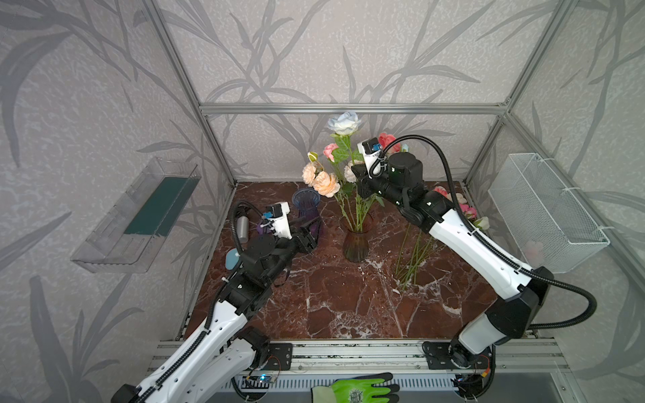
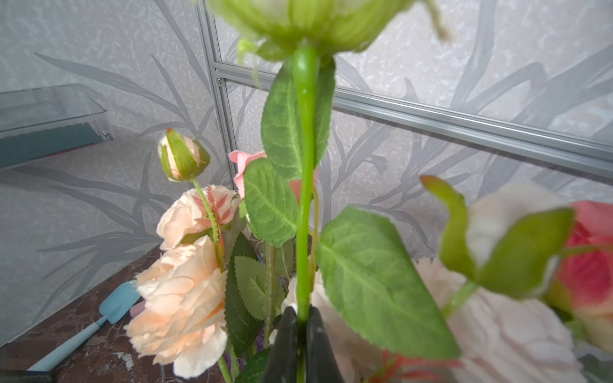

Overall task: Arrange flowers in a vase
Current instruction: Adjust the flower in the vase.

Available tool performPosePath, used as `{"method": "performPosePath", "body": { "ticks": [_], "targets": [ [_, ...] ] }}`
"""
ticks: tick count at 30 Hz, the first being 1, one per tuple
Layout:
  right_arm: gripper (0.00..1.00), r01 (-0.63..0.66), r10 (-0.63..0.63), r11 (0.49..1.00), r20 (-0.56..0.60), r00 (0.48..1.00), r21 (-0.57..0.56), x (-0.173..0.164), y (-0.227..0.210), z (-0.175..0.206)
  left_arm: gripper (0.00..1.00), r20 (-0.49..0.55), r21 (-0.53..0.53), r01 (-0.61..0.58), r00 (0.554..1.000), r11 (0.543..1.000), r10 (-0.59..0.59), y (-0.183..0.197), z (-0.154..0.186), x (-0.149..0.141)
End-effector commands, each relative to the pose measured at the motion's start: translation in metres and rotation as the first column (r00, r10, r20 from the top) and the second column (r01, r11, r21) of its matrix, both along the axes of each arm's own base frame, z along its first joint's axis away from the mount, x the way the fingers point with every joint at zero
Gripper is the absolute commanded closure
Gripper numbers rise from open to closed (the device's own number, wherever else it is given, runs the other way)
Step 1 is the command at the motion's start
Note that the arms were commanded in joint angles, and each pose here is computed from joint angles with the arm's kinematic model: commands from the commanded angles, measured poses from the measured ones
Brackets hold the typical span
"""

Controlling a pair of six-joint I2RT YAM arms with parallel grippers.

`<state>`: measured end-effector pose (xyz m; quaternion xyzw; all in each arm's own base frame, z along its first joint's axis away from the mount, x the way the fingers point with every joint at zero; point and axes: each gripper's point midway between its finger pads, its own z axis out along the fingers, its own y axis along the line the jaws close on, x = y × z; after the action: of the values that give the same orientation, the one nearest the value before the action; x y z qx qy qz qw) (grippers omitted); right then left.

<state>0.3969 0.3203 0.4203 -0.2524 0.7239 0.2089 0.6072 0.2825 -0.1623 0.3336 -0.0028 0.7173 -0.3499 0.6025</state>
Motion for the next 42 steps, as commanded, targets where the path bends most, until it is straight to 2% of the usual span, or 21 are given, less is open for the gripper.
{"method": "performPosePath", "body": {
  "ticks": [1,8,19,27,30,32,34,38,42],
  "targets": [
    [0.97,-0.026,0.022,0.998,0.058,0.998,0.065,-0.008,0.002,0.025,0.38,0.036,-0.006,-0.021,0.999,1.000,0.022,0.006,0.014,-0.001],
    [1.00,-0.047,0.029,0.989,0.128,0.991,0.143,-0.033,-0.015,0.048,0.38,0.037,-0.010,-0.012,0.999,1.000,0.012,0.004,0.014,0.000],
    [1.00,-0.065,0.031,0.984,0.202,0.979,0.164,-0.062,-0.037,0.057,0.37,0.023,-0.016,0.002,1.000,1.000,-0.002,0.001,0.009,0.003],
    [1.00,-0.082,0.063,0.986,0.135,0.989,0.143,-0.069,-0.030,0.002,0.37,0.015,-0.022,0.008,1.000,1.000,-0.007,-0.001,0.007,0.004],
    [0.90,-0.078,0.065,0.988,0.101,0.993,0.131,-0.067,-0.027,-0.017,0.37,0.010,-0.023,0.015,1.000,1.000,-0.015,-0.003,0.006,0.005],
    [0.73,-0.074,0.063,0.989,0.085,0.994,0.128,-0.069,-0.028,-0.023,0.37,0.008,-0.023,0.020,1.000,1.000,-0.020,-0.004,0.005,0.005],
    [0.64,-0.066,0.055,0.989,0.085,0.995,0.135,-0.074,-0.032,-0.022,0.36,0.007,-0.021,0.019,1.000,1.000,-0.019,-0.004,0.005,0.005],
    [0.58,-0.053,0.039,0.986,0.092,0.995,0.158,-0.087,-0.045,-0.014,0.35,0.003,-0.023,0.024,1.000,0.999,-0.024,-0.005,0.004,0.006],
    [0.57,-0.057,0.043,0.981,0.076,0.996,0.184,-0.104,-0.056,-0.012,0.35,-0.014,-0.014,0.022,1.000,1.000,-0.022,-0.007,-0.002,0.009]
  ]
}}
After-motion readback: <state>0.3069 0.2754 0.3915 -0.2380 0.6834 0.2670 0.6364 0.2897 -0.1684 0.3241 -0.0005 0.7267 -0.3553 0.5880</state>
